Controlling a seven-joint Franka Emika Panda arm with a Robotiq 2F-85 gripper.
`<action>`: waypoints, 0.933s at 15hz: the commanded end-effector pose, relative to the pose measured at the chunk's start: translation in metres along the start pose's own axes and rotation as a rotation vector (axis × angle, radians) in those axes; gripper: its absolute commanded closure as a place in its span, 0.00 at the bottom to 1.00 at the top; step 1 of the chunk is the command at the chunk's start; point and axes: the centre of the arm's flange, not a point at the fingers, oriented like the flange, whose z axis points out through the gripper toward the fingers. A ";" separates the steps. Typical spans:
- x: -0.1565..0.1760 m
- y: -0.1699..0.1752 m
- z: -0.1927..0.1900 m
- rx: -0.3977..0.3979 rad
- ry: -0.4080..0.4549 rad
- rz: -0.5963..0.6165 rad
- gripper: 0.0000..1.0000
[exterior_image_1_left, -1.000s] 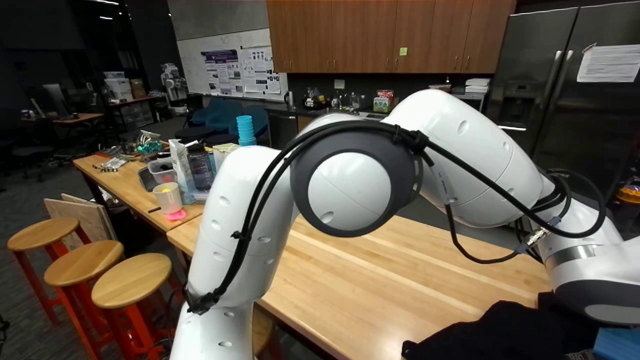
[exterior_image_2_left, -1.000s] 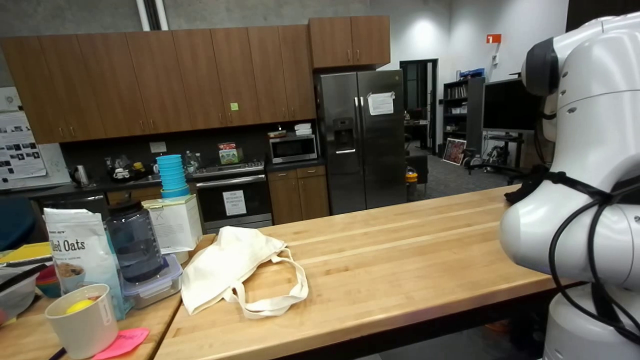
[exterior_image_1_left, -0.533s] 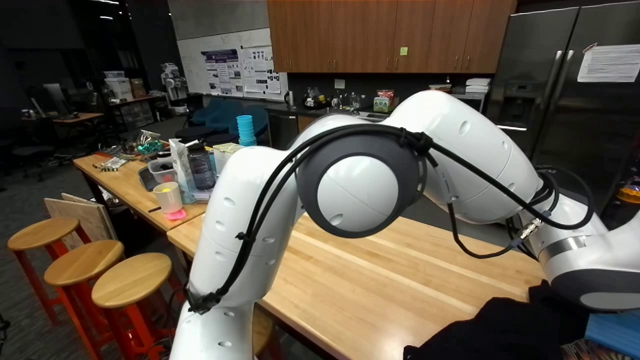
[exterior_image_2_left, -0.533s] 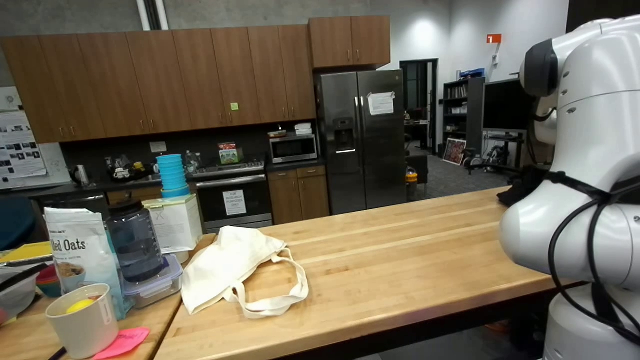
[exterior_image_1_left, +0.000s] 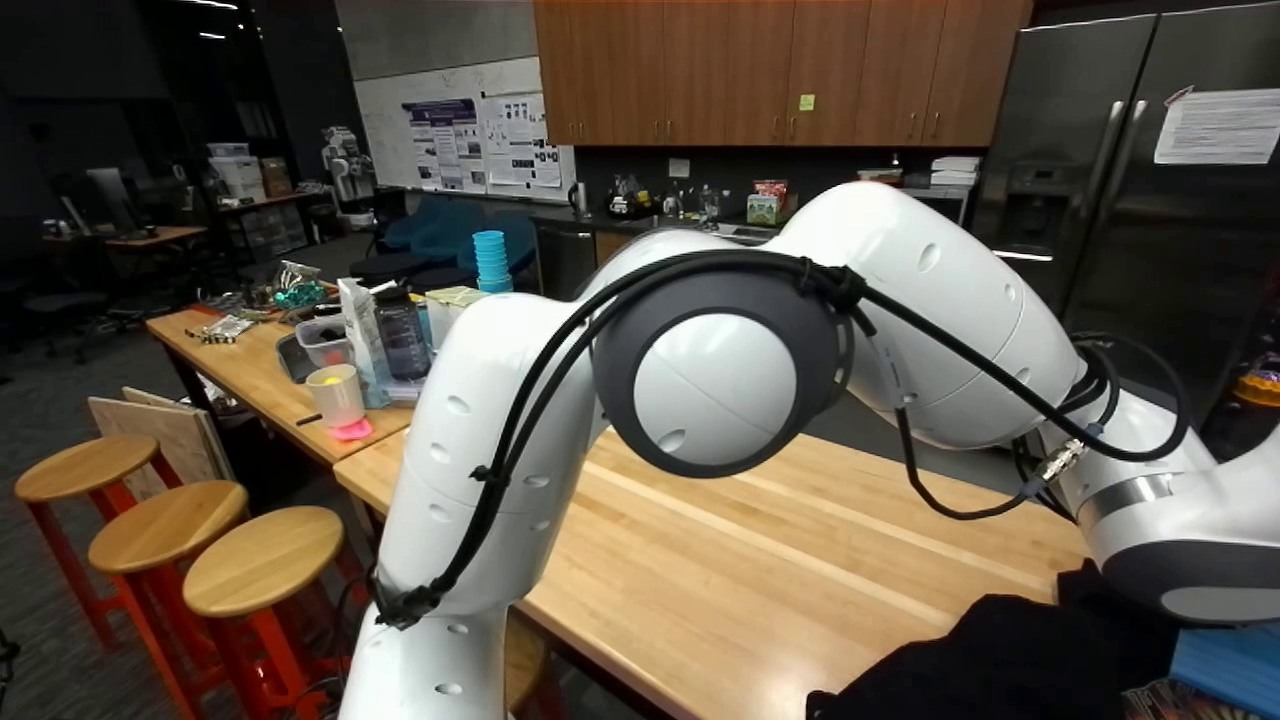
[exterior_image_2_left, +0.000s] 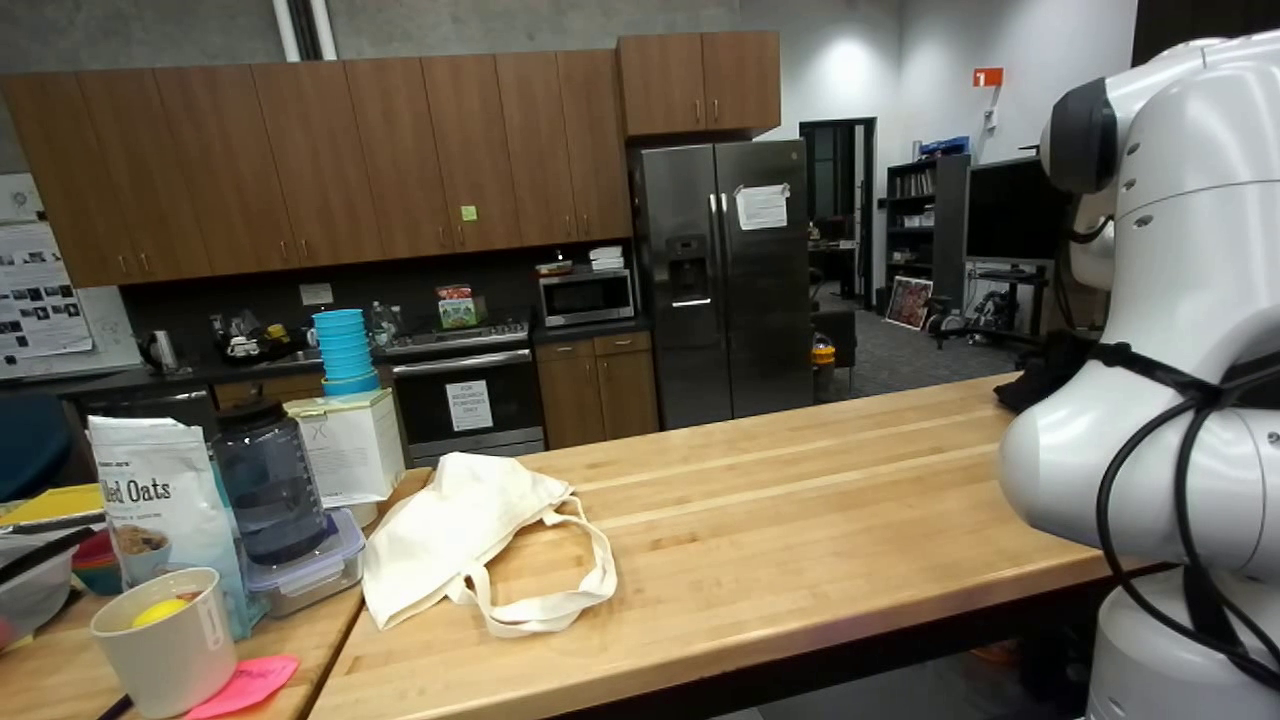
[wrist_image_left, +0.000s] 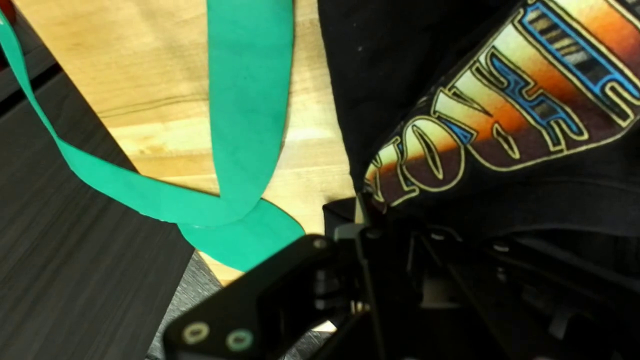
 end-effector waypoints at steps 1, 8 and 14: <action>0.000 0.000 0.000 0.000 0.000 0.000 0.90; 0.000 0.000 0.000 0.000 0.000 0.000 0.90; 0.002 -0.023 -0.013 -0.016 0.016 -0.017 0.40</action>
